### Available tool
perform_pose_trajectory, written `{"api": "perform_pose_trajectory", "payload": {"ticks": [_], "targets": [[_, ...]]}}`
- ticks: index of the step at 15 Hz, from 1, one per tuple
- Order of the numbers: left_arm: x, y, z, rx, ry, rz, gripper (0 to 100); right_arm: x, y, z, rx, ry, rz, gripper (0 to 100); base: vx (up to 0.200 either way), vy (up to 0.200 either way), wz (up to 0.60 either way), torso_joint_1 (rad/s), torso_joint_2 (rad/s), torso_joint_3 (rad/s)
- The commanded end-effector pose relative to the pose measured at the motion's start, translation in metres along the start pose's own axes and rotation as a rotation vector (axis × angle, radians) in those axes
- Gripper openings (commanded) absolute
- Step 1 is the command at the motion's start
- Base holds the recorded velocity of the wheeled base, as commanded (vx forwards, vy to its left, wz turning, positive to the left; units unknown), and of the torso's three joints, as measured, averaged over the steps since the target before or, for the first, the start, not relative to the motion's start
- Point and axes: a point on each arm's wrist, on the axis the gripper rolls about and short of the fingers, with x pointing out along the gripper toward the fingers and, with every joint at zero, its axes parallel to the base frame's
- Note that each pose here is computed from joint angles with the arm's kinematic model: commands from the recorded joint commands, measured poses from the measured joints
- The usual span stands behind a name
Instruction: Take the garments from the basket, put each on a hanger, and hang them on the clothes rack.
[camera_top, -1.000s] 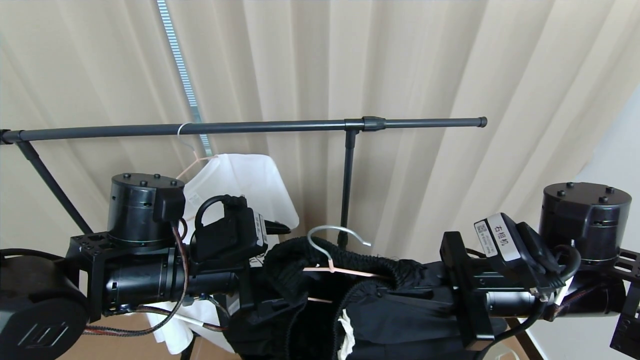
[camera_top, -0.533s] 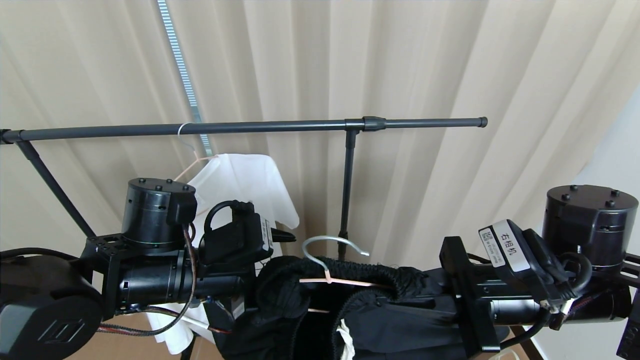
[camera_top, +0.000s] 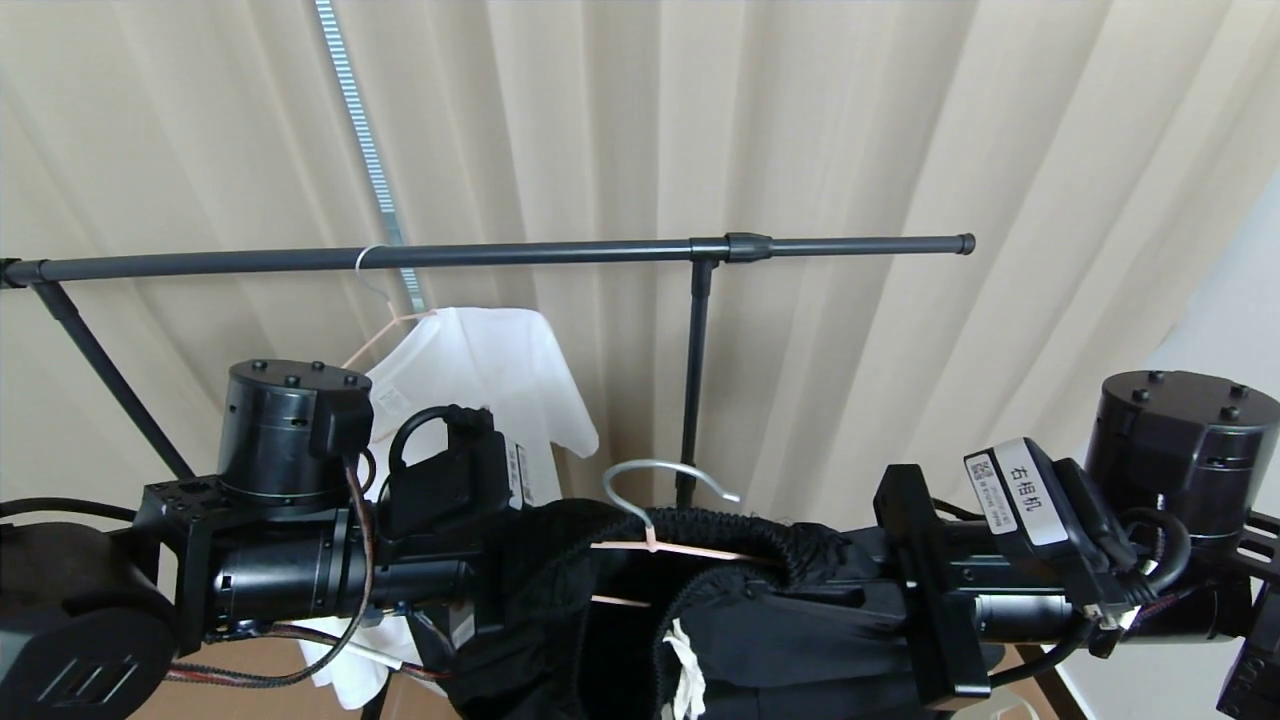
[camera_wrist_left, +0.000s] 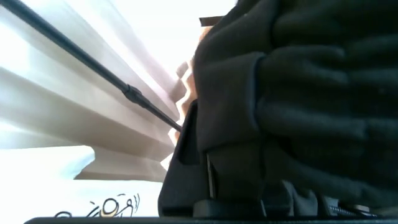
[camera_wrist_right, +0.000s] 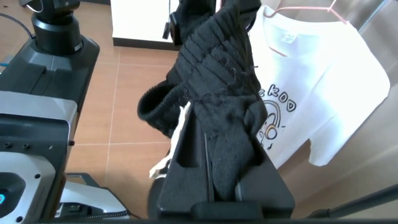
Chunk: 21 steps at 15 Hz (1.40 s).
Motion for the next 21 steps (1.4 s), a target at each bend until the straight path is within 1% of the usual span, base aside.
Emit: {"api": "perform_pose_trajectory", "payload": {"ticks": [1, 3, 7, 8, 13, 16, 17, 19, 21], "targets": [[-0.01, -0.003, 0.004, 0.002, -0.012, 0.016, 0, -0.001, -0.004, -0.003, 0.01, 0.012, -0.016, 0, 0.0, 0.0, 0.0, 0.0, 0.0, 0.0], [-0.013, -0.006, 0.004, -0.019, -0.014, 0.018, 0, 0.0, -0.005, -0.005, 0.013, 0.018, -0.021, 0, 0.0, 0.0, 0.0, 0.0, 0.0, 0.0], [-0.014, -0.01, 0.0, -0.064, 0.003, 0.015, 0, 0.007, -0.012, -0.013, 0.035, 0.045, -0.044, 0, 0.0, 0.0, 0.0, 0.0, 0.0, 0.0], [-0.015, -0.009, -0.001, -0.08, 0.007, 0.021, 0, 0.006, -0.012, -0.013, 0.038, 0.047, -0.045, 100, 0.0, 0.0, 0.0, 0.0, 0.0, 0.0], [-0.025, -0.004, -0.01, -0.112, 0.026, 0.068, 0, -0.005, -0.018, -0.014, 0.039, 0.051, -0.087, 100, 0.0, 0.0, 0.0, 0.0, 0.0, 0.0], [-0.035, -0.005, -0.014, -0.126, 0.037, 0.096, 0, -0.011, -0.023, -0.011, 0.028, 0.044, -0.119, 100, 0.0, 0.0, 0.0, 0.0, 0.0, 0.0], [-0.039, -0.006, -0.015, -0.143, 0.04, 0.106, 0, -0.013, -0.024, -0.01, 0.025, 0.043, -0.13, 100, 0.0, 0.0, 0.0, 0.0, 0.0, 0.0], [-0.049, -0.005, -0.016, -0.177, 0.039, 0.143, 0, -0.015, -0.027, -0.013, 0.032, 0.048, -0.14, 100, 0.0, 0.0, 0.0, 0.0, 0.0, 0.0], [-0.06, -0.006, -0.014, -0.192, 0.028, 0.178, 0, -0.017, -0.029, -0.019, 0.055, 0.067, -0.152, 100, 0.0, 0.0, 0.0, 0.0, 0.0, 0.0]]}}
